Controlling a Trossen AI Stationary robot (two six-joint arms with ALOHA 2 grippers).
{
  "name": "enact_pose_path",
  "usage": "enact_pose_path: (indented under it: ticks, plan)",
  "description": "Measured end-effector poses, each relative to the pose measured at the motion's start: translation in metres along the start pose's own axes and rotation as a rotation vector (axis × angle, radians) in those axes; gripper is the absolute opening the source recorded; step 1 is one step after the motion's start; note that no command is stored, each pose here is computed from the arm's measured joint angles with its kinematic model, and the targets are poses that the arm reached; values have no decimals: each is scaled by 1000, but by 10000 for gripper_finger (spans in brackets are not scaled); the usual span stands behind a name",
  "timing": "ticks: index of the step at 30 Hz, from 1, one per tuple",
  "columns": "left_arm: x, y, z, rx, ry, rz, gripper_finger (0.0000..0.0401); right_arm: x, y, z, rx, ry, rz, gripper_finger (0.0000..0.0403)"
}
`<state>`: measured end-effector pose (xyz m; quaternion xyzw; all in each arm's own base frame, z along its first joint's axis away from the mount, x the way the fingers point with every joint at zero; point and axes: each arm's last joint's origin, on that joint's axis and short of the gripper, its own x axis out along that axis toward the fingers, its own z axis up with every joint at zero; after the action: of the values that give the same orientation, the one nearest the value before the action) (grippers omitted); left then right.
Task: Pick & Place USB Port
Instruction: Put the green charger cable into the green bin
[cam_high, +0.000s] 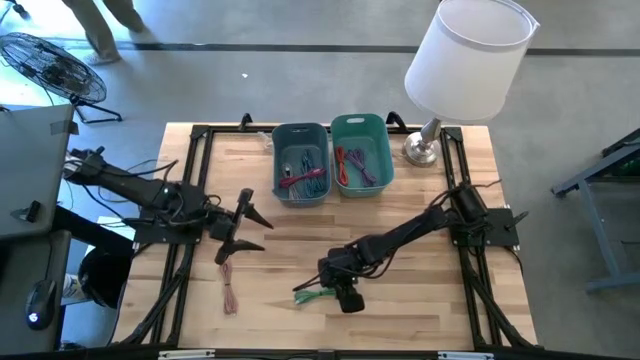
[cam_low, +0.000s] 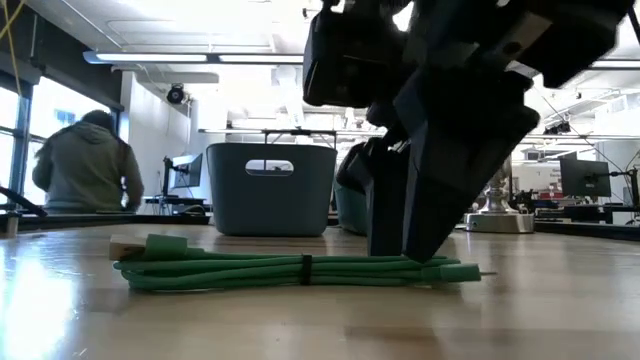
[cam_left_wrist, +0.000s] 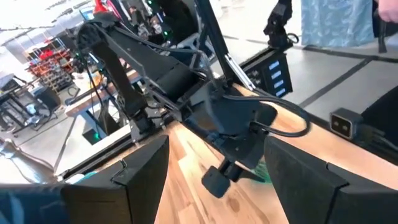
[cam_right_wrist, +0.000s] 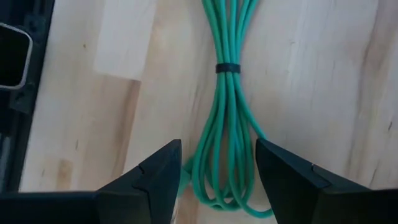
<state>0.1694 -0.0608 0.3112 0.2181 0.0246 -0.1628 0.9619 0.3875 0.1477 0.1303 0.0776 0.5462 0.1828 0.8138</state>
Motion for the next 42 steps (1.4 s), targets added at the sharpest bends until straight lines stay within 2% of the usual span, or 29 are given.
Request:
enact_pose_path:
  ticks: [8,20,32,36,39,42]
  plan:
    - [-1,-14,3,12,-1,-65,257,5,-2,-2,21,21,10,200]
    - [-4,-31,8,21,-19,-162,257,6,-5,-7,83,60,-47,200]
    - [-2,-35,5,30,21,-172,257,24,-11,-13,118,105,-28,200]
    - [2,-38,3,34,41,-180,257,25,-12,-12,108,80,-89,198]
    - [7,-40,1,37,60,-188,257,26,-12,-12,107,69,-116,184]
    - [11,-42,-2,40,77,-199,257,27,-13,-12,111,68,-135,138]
